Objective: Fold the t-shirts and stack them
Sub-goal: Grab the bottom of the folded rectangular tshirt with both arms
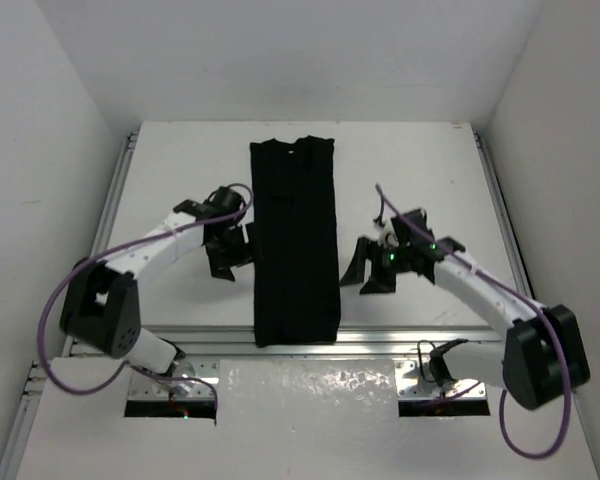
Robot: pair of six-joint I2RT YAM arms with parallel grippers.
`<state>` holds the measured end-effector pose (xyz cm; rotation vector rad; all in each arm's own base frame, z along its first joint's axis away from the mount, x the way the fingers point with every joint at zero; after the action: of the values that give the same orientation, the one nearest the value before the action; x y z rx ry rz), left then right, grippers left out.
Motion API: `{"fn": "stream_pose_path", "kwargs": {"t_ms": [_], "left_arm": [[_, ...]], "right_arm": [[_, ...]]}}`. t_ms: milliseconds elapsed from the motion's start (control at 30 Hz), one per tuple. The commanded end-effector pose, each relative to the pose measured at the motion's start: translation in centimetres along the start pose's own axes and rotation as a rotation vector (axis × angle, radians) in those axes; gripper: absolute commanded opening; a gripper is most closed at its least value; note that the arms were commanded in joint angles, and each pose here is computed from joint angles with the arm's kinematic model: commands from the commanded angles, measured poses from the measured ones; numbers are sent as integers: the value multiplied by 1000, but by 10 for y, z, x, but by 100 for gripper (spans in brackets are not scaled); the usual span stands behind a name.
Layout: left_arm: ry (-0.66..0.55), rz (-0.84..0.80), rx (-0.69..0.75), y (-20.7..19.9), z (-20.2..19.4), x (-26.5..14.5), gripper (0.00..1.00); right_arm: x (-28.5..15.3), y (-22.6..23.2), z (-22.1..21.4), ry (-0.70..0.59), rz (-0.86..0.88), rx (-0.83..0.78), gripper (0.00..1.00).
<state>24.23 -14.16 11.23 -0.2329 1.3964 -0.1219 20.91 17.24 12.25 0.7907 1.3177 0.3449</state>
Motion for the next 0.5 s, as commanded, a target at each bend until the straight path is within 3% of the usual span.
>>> {"fn": "stream_pose_path", "kwargs": {"t_ms": [0,133,300,467], "left_arm": [[-6,-167,23,-29,-32,-4,71],[15,-249,51,-34,-61,14,64],[108,-205,28,-14,-91,51,61],[191,-131,6,-5,-107,76,45]], "right_arm": [[9,-11,-42,43,43,48,71],[25,-35,-69,79,61,47,69],[47,-53,-85,139,34,11,67],[65,-54,-96,175,43,-10,58]]}}
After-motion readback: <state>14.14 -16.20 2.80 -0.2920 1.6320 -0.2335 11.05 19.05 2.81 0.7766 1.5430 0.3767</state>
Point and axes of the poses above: each gripper's point midway between its finger pads, its own x axis out along the fingers, its own y axis along the line the jaws close on, z = x × y, the point moved 3 cm from there along -x, back along the fingers, and after that the axes turned 12 degrees about x, right-handed, at the moved point
